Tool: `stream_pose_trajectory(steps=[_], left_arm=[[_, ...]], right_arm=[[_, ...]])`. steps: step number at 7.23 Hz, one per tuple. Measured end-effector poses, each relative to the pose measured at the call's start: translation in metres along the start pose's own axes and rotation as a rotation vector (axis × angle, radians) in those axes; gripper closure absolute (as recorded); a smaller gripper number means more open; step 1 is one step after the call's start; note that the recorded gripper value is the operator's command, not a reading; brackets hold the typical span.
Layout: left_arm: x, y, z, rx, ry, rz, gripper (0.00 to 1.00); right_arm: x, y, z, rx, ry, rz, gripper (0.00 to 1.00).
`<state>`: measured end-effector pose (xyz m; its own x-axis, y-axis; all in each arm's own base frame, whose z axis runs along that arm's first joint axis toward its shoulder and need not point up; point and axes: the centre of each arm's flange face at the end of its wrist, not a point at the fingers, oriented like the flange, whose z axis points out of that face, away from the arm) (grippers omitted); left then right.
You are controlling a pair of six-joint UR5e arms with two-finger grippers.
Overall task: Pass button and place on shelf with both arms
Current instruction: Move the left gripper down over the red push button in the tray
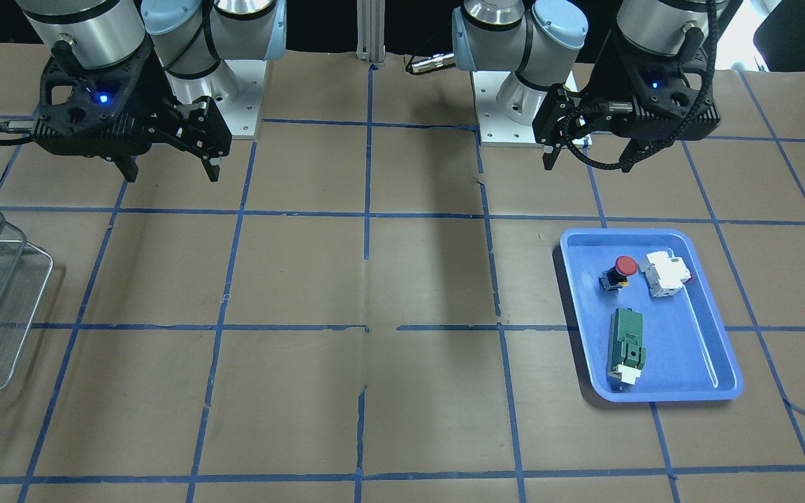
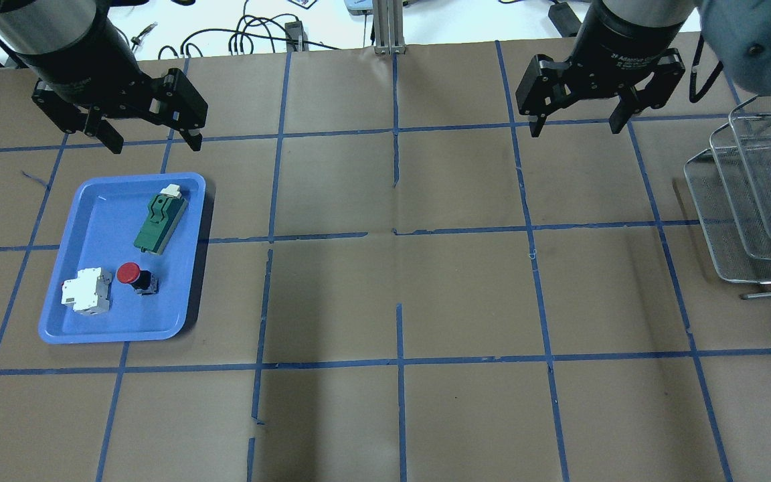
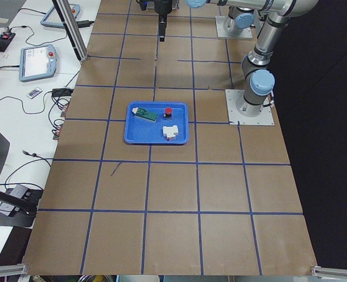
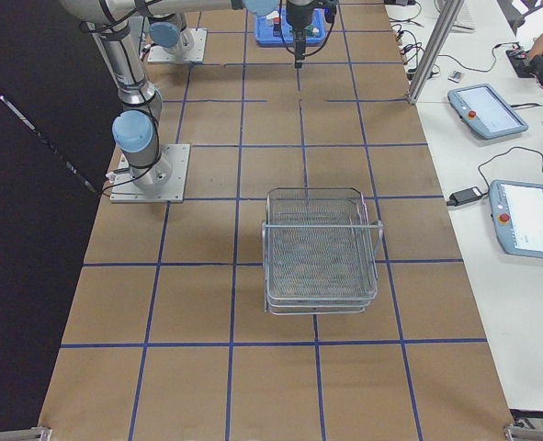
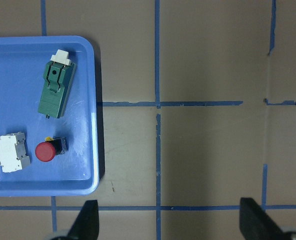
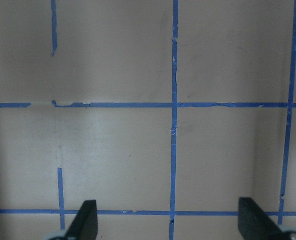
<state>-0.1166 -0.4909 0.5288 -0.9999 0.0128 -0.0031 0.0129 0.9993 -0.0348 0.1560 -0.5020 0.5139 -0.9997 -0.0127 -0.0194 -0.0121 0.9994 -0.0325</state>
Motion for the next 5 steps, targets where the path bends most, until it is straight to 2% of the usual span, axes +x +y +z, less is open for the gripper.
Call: stream_pose_trajectory(steps=[2, 4, 5], left_arm=[[-0.024, 0.0, 0.026, -0.046, 0.0, 0.019, 0.0], [-0.092, -0.004, 0.083, -0.1, 0.016, -0.003, 0.0], [-0.125, -0.006, 0.123, -0.099, 0.031, -0.037, 0.0]], right_arm=[[0.0, 0.0, 0.001, -0.001, 0.0, 0.001, 0.0], [0.0, 0.0, 0.001, -0.003, 0.0, 0.001, 0.0], [0.0, 0.0, 0.001, -0.003, 0.0, 0.0, 0.0]])
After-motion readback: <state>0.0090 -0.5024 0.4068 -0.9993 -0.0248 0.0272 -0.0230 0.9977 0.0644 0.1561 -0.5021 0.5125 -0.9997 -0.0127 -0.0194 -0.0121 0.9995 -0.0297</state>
